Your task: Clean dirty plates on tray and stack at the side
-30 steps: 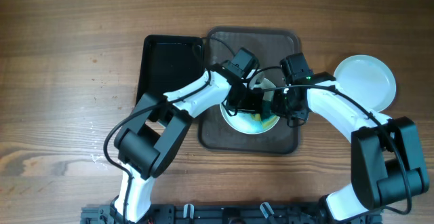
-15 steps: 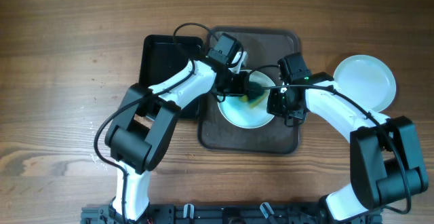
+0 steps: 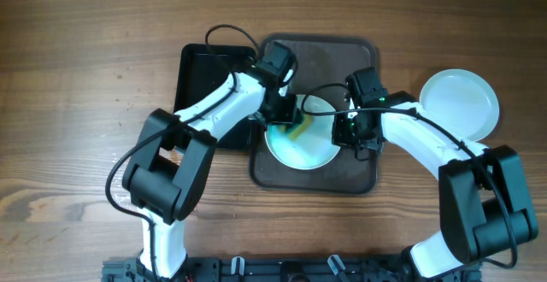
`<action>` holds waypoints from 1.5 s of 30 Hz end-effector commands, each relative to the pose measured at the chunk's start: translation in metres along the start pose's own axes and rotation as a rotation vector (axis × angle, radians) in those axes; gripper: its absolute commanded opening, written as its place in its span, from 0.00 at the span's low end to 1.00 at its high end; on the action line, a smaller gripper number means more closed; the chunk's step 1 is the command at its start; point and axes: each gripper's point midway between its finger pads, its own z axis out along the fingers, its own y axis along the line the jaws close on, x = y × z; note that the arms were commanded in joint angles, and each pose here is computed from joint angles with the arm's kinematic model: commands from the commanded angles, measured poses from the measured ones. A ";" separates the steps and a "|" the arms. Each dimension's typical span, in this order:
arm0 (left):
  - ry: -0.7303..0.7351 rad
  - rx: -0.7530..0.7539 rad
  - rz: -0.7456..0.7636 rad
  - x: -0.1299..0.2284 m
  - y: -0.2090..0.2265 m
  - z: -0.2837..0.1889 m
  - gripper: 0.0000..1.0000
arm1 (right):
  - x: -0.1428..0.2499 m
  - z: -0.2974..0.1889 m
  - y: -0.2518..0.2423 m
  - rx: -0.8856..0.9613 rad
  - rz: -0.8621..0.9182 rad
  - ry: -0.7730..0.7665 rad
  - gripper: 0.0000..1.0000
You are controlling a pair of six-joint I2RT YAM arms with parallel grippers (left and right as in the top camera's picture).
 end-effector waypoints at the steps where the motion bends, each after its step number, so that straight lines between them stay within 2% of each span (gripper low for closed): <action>1: 0.024 -0.024 -0.011 0.002 0.028 0.025 0.04 | 0.005 0.004 -0.021 0.088 -0.005 0.019 0.04; 4: 0.074 0.473 0.026 0.008 -0.066 0.016 0.04 | 0.005 0.004 -0.021 0.088 -0.028 0.021 0.04; 7: 0.092 0.546 0.083 0.022 -0.101 0.026 0.04 | 0.005 0.004 -0.021 0.088 -0.029 0.022 0.04; 11: 0.125 0.555 0.136 0.042 -0.128 0.043 0.04 | 0.008 0.004 -0.022 0.093 -0.027 0.032 0.04; 13: 0.120 0.478 0.121 0.042 -0.116 0.051 0.04 | 0.009 0.004 -0.023 0.096 -0.027 0.037 0.04; 16: 0.150 0.199 0.038 0.048 -0.052 0.050 0.04 | 0.009 0.004 -0.023 0.096 -0.026 0.037 0.04; 17: 0.167 0.173 0.046 0.051 -0.042 0.044 0.04 | 0.009 0.004 -0.023 0.096 -0.026 0.037 0.04; 20: 0.166 -0.084 0.009 0.053 0.021 0.014 0.04 | 0.008 0.004 -0.022 0.093 -0.025 0.031 0.04; 21: 0.162 -0.117 -0.005 0.052 0.031 0.007 0.04 | 0.007 0.004 -0.022 0.093 -0.025 0.031 0.04; 26: 0.204 -0.109 -0.063 0.062 0.033 0.001 0.04 | 0.008 0.004 -0.023 0.095 0.021 0.033 0.04; 27: 0.222 -0.045 -0.068 0.065 0.021 0.002 0.04 | 0.009 0.004 -0.022 0.094 0.033 0.033 0.04; 30: 0.283 0.267 -0.056 0.073 -0.040 0.001 0.04 | 0.008 0.004 -0.022 0.093 0.107 0.029 0.04; 32: 0.297 0.394 -0.012 0.083 -0.070 0.006 0.04 | 0.008 0.004 -0.018 0.073 0.133 0.032 0.04; 36: 0.357 0.407 -0.026 0.121 -0.100 0.024 0.04 | 0.008 0.004 -0.017 0.068 0.132 0.029 0.04; 38: 0.409 0.469 -0.018 0.134 -0.117 0.018 0.04 | 0.007 0.004 -0.017 0.068 0.132 0.028 0.04; 40: 0.423 0.468 -0.032 0.136 -0.115 0.017 0.04 | 0.007 0.005 -0.017 0.068 0.133 0.028 0.04; 42: 0.426 0.425 -0.094 0.129 -0.093 0.016 0.04 | 0.008 0.004 -0.017 0.068 0.132 0.029 0.04; 45: 0.335 0.158 -0.217 0.105 -0.014 0.018 0.04 | 0.008 0.004 -0.017 0.068 0.131 0.029 0.04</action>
